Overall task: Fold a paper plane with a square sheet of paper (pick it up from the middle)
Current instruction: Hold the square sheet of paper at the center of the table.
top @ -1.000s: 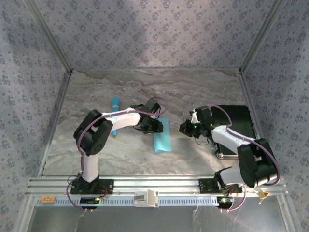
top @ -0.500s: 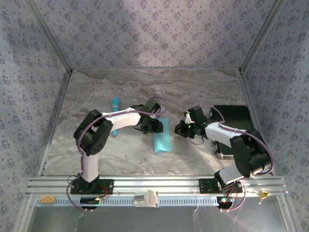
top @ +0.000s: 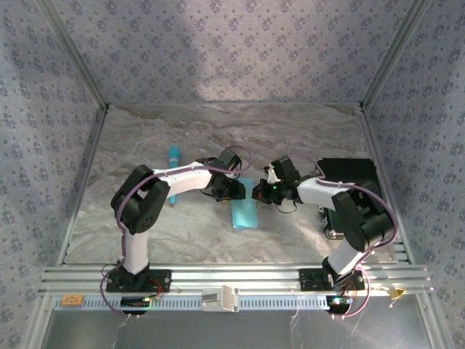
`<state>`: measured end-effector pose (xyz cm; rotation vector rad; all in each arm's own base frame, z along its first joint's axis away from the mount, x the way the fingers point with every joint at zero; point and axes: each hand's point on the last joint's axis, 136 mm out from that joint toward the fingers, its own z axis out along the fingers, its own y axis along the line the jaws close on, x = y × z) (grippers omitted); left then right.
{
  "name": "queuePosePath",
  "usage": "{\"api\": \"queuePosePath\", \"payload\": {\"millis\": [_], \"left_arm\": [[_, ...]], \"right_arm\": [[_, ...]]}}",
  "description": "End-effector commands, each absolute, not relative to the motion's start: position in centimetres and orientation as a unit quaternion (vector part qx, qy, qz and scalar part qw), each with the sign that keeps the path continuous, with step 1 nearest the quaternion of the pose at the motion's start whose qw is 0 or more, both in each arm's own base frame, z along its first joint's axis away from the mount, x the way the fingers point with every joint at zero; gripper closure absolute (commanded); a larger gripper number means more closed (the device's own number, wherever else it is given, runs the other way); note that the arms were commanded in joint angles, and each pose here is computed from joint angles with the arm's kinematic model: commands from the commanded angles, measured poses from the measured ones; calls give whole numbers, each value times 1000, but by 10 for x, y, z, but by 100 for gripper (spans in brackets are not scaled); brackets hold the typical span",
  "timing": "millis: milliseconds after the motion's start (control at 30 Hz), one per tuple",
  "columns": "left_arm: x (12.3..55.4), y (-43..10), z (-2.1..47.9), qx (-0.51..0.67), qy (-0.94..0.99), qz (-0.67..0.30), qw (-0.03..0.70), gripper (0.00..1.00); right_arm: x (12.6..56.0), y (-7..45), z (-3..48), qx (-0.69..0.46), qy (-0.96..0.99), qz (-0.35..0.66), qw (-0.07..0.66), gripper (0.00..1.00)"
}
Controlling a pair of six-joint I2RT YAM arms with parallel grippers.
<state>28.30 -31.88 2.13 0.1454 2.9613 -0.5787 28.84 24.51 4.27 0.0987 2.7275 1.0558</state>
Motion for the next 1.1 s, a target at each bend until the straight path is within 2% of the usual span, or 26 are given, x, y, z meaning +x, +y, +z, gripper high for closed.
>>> {"api": "queuePosePath", "payload": {"millis": [0,433,833,1067], "left_arm": [[267,-296,-38,49,991,-121,27,49],[266,-297,-39,50,991,-123,25,48],[265,-298,-40,53,991,-122,23,48],[265,-299,-39,54,991,-122,24,48]], "right_arm": [[291,257,44,26,924,370,96,100],[283,263,28,18,927,369,71,99],[284,264,35,14,925,371,80,99],[274,252,12,25,938,341,58,99]]}}
